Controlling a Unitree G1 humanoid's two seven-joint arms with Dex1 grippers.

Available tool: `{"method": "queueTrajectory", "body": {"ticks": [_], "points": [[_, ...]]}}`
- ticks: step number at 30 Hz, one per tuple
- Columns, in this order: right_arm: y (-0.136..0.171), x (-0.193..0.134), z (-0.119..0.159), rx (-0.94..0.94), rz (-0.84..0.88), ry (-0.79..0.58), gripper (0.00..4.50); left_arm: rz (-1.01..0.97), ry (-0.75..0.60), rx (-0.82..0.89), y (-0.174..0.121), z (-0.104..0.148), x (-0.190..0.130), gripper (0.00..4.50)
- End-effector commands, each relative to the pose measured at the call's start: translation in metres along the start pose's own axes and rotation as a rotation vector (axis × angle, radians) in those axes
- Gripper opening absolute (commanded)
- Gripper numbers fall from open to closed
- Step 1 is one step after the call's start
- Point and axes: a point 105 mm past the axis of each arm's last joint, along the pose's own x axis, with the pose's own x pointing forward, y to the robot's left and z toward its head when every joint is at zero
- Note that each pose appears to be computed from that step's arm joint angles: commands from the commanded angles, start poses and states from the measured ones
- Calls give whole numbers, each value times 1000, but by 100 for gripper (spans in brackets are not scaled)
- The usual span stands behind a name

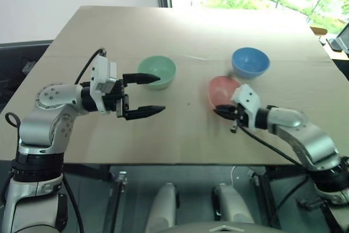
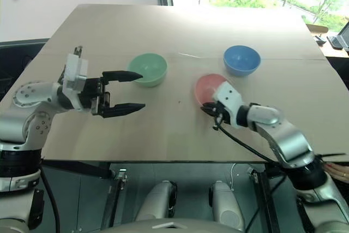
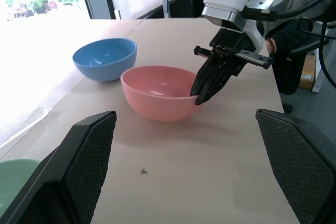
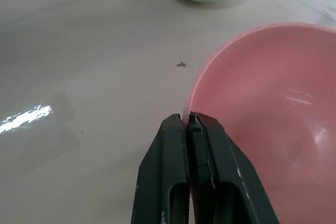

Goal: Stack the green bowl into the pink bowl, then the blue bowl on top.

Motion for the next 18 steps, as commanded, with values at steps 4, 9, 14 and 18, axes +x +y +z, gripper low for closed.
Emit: {"method": "queueTrajectory", "body": {"ticks": [4,9,14,18], "points": [[-18,10,9,-44,2,1,131,51,10,55,-2,7,-2,450],[-21,3,25,-77,11,-42,313,154,87,98,8,-4,-3,450],[-17,-31,71,-68,-38,-351,405,453,254,277,44,-11,-10,450],[-16,-47,70,-104,-88,-378,405,483,473,410,61,-28,-5,450]]}}
